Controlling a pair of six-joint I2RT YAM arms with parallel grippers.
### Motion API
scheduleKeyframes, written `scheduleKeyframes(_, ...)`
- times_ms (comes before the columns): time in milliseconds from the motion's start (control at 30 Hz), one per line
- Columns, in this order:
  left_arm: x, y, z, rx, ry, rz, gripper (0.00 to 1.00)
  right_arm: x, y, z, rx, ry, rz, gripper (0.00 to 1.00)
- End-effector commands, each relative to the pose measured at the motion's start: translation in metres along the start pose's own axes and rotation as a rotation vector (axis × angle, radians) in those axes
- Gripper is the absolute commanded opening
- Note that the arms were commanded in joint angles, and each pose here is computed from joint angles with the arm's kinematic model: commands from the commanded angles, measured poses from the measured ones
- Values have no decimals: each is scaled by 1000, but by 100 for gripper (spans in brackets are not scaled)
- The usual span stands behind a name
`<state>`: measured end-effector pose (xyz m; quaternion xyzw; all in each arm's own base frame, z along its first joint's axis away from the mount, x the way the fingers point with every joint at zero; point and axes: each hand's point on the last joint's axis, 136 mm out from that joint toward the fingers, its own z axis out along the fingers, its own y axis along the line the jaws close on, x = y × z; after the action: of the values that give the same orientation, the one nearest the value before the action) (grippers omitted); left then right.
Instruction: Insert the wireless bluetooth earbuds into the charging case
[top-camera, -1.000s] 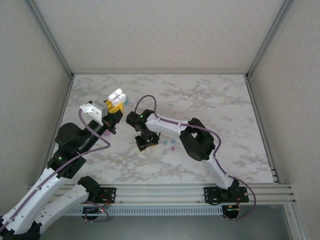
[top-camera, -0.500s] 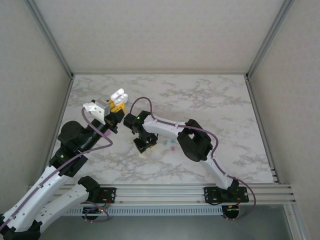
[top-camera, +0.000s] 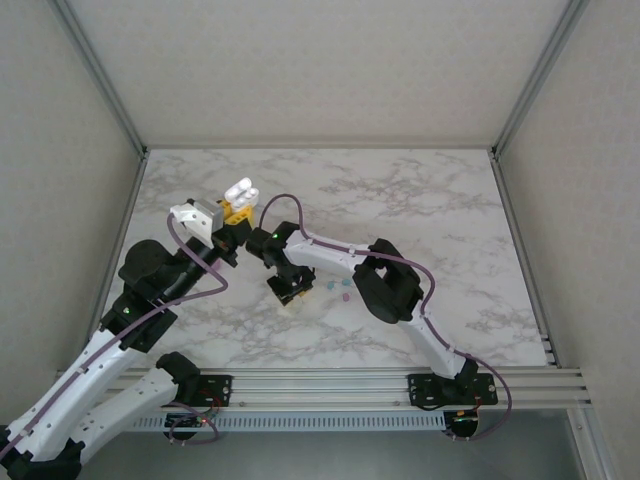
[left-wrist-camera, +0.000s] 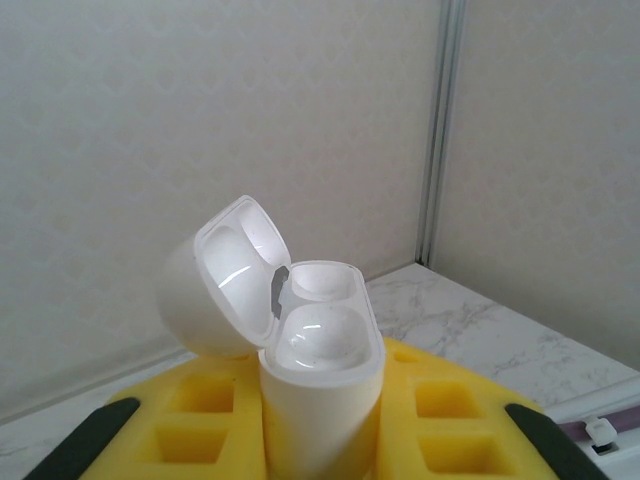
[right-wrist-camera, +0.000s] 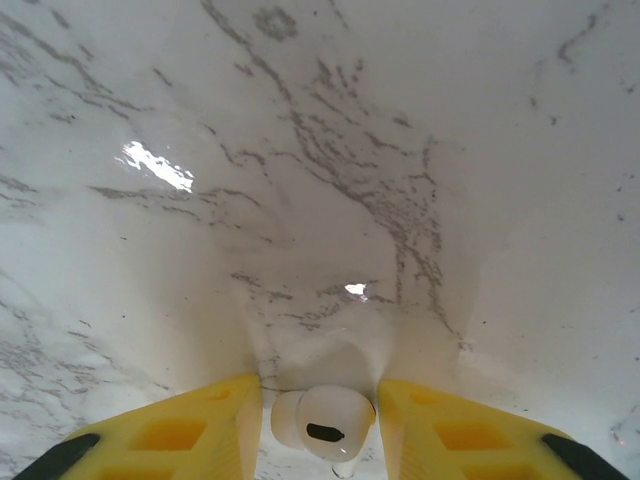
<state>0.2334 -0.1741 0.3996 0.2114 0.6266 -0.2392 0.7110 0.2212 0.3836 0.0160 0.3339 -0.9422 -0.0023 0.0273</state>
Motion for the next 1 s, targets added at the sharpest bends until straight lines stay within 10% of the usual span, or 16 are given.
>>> scheduleKeyframes(0, -12, 0, -1, 8, -40, -8, 13, -3, -7, 10, 59, 9, 3, 37)
scheduleKeyframes(533, -8, 0, 3, 7, -22, -14, 14, -9, -9, -1, 30, -44, 37, 28)
scheduleKeyframes(967, 10, -8, 39, 57, 38, -78, 14, -17, -101, -123, -101, -456, 343, 28)
